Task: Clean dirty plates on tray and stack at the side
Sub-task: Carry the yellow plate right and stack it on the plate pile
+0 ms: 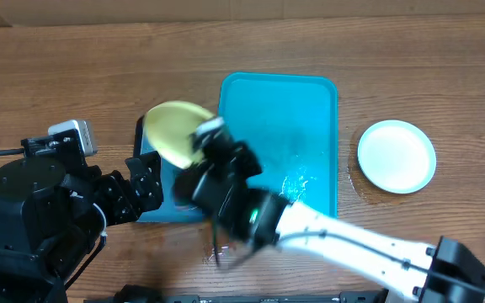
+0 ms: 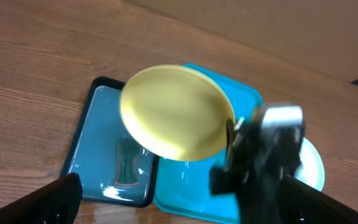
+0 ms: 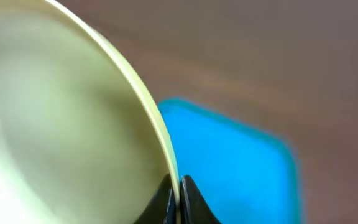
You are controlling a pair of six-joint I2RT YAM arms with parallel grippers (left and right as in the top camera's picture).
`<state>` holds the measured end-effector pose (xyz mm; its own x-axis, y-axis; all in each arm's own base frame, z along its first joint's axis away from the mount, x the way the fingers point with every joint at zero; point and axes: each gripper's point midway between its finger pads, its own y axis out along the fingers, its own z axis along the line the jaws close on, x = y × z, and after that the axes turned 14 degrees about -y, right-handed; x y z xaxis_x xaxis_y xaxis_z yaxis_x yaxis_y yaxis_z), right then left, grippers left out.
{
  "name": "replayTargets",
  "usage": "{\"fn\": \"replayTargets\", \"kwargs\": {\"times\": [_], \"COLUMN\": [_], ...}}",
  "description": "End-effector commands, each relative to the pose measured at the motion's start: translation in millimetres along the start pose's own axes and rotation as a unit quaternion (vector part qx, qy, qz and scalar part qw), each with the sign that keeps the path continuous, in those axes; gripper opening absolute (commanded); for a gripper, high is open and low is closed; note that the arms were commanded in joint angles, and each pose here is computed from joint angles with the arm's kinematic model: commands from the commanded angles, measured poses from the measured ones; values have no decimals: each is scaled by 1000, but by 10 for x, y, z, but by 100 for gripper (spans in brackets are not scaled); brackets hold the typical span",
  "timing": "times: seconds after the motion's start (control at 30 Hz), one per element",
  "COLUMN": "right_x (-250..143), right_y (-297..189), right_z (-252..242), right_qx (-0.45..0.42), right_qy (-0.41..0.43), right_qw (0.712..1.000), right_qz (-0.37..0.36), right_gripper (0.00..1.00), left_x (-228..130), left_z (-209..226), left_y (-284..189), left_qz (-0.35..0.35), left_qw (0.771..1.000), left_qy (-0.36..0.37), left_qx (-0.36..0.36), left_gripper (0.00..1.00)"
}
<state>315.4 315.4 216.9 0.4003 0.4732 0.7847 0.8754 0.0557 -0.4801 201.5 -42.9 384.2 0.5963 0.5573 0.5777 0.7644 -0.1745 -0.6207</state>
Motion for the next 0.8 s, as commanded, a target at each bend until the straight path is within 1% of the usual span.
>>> {"fn": "replayTargets", "kwargs": {"times": [0.0, 0.07, 0.13, 0.2, 0.27, 0.33, 0.37, 0.47, 0.53, 0.57, 0.67, 0.77], "right_x": [-176, -141, -63, 24, 45, -90, -349, -918, -1476, -1697, -2383, -2829], "right_y": [278, 308, 305, 285, 301, 380, 466, 537, 496, 455, 276, 177], "right_z": [246, 242, 70, -199, -593, -1097, -1563, -2208, -2629, -2775, -3104, -3142], "right_qx": [186, 265, 330, 369, 376, 339, 283, 191, 103, 68, -36, -74], "right_qy": [218, 250, 288, 321, 358, 401, 438, 480, 506, 513, 528, 538], "right_qw": [951, 921, 886, 859, 842, 837, 836, 827, 810, 800, 758, 725], "right_qz": [114, 140, 154, 152, 148, 155, 174, 221, 279, 303, 381, 424], "right_gripper": [4, 4, 4, 4, 4, 4, 4, 4, 4, 4, 4, 4], "left_x": [26, 26, 26, 26, 26, 26, 26, 25, 25, 26, 26, 26], "left_z": [-30, -30, -30, -30, -30, -30, -30, -30, -30, -30, -30, -30], "left_y": [-37, -37, -37, -37, -37, -37, -37, -37, -37, -37, -37, -37], "left_qz": [-5, -5, -5, -5, -5, -5, -5, -5, -5, -5, -5, -5], "left_qw": [1000, 1000, 1000, 1000, 1000, 1000, 1000, 1000, 1000, 1000, 1000, 1000], "left_qy": [1, 1, 1, 1, 1, 1, 1, 1, 1, 1, 1, 1], "left_qx": [-7, -7, -7, -7, -7, -7, -7, -7, -7, -7, -7, -7], "left_gripper": [100, 100, 100, 100, 100, 100, 100, 100, 100, 100, 100, 100]}}
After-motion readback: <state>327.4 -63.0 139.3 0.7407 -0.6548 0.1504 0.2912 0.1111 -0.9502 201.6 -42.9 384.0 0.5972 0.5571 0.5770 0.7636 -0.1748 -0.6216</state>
